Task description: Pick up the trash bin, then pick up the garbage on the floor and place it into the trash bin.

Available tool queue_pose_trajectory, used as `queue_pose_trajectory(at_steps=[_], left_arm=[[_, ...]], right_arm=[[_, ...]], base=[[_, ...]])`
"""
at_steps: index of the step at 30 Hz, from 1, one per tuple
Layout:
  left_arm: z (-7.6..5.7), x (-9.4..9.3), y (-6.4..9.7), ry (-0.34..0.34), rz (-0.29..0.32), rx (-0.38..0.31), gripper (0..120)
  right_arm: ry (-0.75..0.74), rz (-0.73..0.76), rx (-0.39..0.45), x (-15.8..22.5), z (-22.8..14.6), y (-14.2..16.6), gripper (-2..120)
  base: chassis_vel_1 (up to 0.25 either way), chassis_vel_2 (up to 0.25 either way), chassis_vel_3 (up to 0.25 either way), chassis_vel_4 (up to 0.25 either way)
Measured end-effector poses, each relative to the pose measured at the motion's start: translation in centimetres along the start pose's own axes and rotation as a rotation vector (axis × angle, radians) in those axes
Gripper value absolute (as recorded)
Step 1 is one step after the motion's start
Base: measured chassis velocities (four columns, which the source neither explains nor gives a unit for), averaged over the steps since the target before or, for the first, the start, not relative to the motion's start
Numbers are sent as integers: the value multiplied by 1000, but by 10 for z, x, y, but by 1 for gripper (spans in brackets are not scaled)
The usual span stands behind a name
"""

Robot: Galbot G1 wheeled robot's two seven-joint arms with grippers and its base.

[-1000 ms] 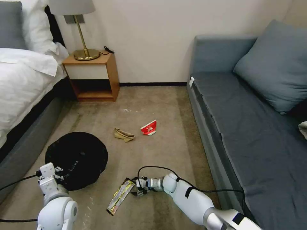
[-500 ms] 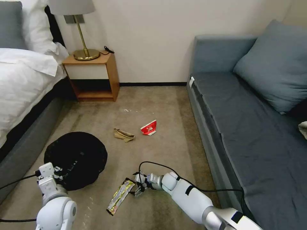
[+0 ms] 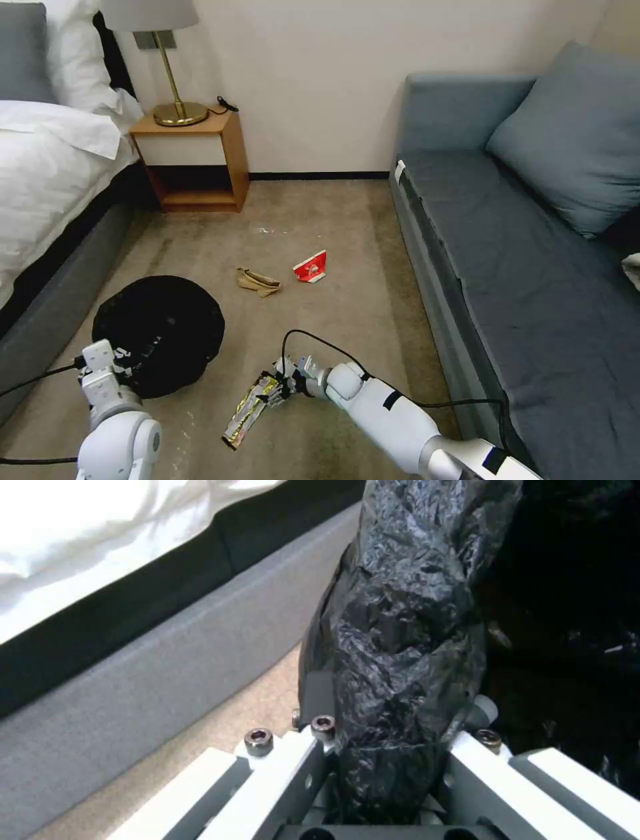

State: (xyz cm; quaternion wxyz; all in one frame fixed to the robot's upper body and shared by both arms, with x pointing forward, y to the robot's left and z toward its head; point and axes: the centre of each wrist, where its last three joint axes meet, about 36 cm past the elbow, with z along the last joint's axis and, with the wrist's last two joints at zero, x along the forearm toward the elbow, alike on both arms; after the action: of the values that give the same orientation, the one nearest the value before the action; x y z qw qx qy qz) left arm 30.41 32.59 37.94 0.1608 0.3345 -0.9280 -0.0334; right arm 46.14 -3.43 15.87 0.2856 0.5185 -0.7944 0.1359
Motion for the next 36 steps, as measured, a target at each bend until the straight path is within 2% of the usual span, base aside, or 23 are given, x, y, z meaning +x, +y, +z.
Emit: queue_pose_trajectory(at_steps=[3, 6, 8, 10, 12, 16, 19, 21, 22, 24, 25, 27, 28, 31, 36], left_arm=[[0, 0, -1, -1, 1, 1, 2], [0, 0, -1, -1, 1, 2, 2], [-1, 1, -2, 2, 4, 6, 2], [-2, 2, -2, 1, 5, 8, 2], [-2, 2, -2, 1, 5, 9, 2], [-2, 1, -2, 1, 4, 10, 2], [-2, 2, -2, 2, 3, 11, 2], [-2, 2, -2, 2, 3, 11, 2], [-2, 2, -2, 2, 3, 11, 2], [-2, 1, -2, 2, 1, 11, 2], [-2, 1, -2, 2, 1, 11, 2], [-2, 1, -1, 1, 0, 11, 2], [-2, 1, -1, 1, 0, 11, 2], [-1, 1, -1, 1, -4, 10, 2], [0, 1, -1, 1, -5, 10, 2]], right_arm=[[10, 15, -35, -2, 2, 2, 100], [24, 19, -36, -2, 6, 2, 96], [47, 24, -19, -1, 11, 1, 85], [53, 27, -14, -2, 13, 0, 81], [59, 32, 5, -2, 14, -3, 70], [61, 35, 15, -2, 14, -5, 61], [59, 35, 30, -3, 14, -5, 47], [58, 35, 32, -3, 14, -5, 45], [57, 34, 36, -3, 14, -5, 36], [55, 30, 51, -3, 13, -5, 27], [55, 30, 51, -3, 13, -5, 27], [51, 27, 69, -3, 14, -5, 17], [51, 27, 69, -3, 14, -5, 17], [39, 21, 84, -1, 15, -4, 2], [7, 26, 92, 3, 11, -6, 0]], base=[[0, 0, 0, 0], [0, 0, 0, 0], [0, 0, 0, 0], [0, 0, 0, 0], [0, 0, 0, 0], [0, 0, 0, 0], [0, 0, 0, 0], [0, 0, 0, 0], [0, 0, 0, 0], [0, 0, 0, 0], [0, 0, 0, 0], [0, 0, 0, 0], [0, 0, 0, 0], [0, 0, 0, 0], [0, 0, 0, 0]])
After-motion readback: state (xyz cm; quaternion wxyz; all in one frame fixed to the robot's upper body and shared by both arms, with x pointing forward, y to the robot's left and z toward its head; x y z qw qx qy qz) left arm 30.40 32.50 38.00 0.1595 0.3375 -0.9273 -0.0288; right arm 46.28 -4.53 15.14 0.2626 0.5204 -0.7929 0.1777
